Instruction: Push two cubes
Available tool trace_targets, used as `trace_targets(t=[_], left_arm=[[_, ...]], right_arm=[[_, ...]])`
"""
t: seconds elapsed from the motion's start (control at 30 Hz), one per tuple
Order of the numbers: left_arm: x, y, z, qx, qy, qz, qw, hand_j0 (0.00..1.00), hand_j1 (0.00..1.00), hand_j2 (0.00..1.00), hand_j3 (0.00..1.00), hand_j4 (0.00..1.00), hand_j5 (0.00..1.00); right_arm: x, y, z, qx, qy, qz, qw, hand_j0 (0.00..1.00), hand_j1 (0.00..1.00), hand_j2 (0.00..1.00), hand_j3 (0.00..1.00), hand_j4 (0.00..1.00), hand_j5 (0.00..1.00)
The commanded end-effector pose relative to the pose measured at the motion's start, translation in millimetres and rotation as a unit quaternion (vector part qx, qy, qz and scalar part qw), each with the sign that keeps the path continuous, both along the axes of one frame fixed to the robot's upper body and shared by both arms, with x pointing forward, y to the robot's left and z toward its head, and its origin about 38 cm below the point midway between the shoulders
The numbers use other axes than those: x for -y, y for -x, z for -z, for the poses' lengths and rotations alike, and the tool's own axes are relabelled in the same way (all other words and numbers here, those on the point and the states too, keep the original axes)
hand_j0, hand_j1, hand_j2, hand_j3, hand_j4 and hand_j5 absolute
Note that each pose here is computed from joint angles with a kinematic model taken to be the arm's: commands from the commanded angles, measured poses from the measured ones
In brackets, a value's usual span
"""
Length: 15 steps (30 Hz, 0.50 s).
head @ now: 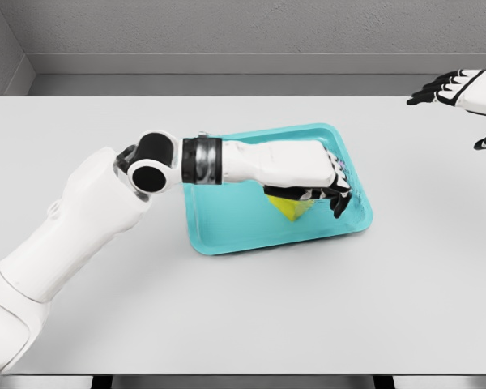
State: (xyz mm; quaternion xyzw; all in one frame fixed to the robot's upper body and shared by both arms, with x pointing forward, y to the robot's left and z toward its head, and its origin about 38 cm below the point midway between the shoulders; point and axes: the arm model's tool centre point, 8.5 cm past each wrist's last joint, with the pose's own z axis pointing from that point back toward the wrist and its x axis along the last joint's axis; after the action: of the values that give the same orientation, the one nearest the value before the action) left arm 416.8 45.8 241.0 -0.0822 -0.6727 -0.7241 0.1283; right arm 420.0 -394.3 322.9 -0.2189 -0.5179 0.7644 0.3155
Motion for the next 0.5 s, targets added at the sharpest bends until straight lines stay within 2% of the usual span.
trace_targets(t=[0.0,0.03,0.07,0.17,0.2,0.23,0.27,0.3,0.33,0.37,0.47], left_arm=[[-61.1,-14.1,-6.1,0.001,-0.018,-0.048,0.9987,0.36,0.36,0.36,0.36,0.36,0.36],[-74.6,-17.0,-3.5,0.001,-0.030,-0.061,0.9977,0.36,0.36,0.36,0.36,0.36,0.36],[-79.9,-17.5,4.5,-0.008,-0.034,-0.068,0.9971,0.36,0.36,0.36,0.36,0.36,0.36],[-81.2,-14.6,30.4,-0.036,-0.044,-0.074,0.9957,0.36,0.36,0.36,0.36,0.36,0.36],[-80.2,-11.9,36.7,-0.043,-0.044,-0.072,0.9954,0.36,0.36,0.36,0.36,0.36,0.36],[-79.2,-11.9,36.9,-0.044,-0.044,-0.072,0.9955,0.36,0.36,0.36,0.36,0.36,0.36],[-78.0,-17.3,43.5,-0.055,-0.044,-0.080,0.9944,0.36,0.36,0.36,0.36,0.36,0.36],[-73.5,-28.1,61.8,-0.073,-0.055,-0.097,0.9911,0.36,0.36,0.36,0.36,0.36,0.36],[-65.4,-40.9,80.8,-0.086,-0.075,-0.115,0.9867,0.36,0.36,0.36,0.36,0.36,0.36],[-63.4,-47.2,96.4,-0.107,-0.083,-0.129,0.9824,0.36,0.36,0.36,0.36,0.36,0.36],[-51.1,-43.0,104.7,-0.108,-0.090,-0.121,0.9826,0.36,0.36,0.36,0.36,0.36,0.36]], right_arm=[[-1.8,0.7,-0.1,-0.001,-0.001,-0.002,1.0000,1.00,1.00,1.00,1.00,1.00,1.00],[-2.7,0.9,-0.4,0.000,-0.001,-0.004,1.0000,1.00,1.00,1.00,1.00,1.00,1.00],[-2.9,1.0,0.1,-0.001,-0.001,-0.004,1.0000,0.95,0.95,0.95,0.95,0.95,0.95],[-3.2,1.1,-0.5,0.000,-0.001,-0.004,1.0000,0.75,0.75,0.75,0.75,0.75,0.75],[-3.2,0.8,-0.1,0.000,-0.002,-0.004,1.0000,0.65,0.65,0.65,0.65,0.65,0.65],[-2.9,1.0,0.1,-0.001,-0.001,-0.004,1.0000,0.63,0.63,0.63,0.63,0.63,0.63],[-3.2,0.8,-0.1,0.000,-0.002,-0.004,1.0000,0.63,0.63,0.63,0.63,0.63,0.63],[-3.2,0.8,-0.1,0.000,-0.002,-0.004,1.0000,0.67,0.67,0.67,0.67,0.67,0.67],[-3.2,0.8,-0.1,0.000,-0.002,-0.004,1.0000,0.89,0.89,0.89,0.89,0.89,0.89],[-3.2,0.8,-0.1,0.000,-0.002,-0.004,1.0000,0.97,0.97,0.97,0.97,0.97,0.97],[-3.3,0.7,-0.8,0.000,-0.002,-0.004,1.0000,1.00,1.00,1.00,1.00,1.00,1.00]])
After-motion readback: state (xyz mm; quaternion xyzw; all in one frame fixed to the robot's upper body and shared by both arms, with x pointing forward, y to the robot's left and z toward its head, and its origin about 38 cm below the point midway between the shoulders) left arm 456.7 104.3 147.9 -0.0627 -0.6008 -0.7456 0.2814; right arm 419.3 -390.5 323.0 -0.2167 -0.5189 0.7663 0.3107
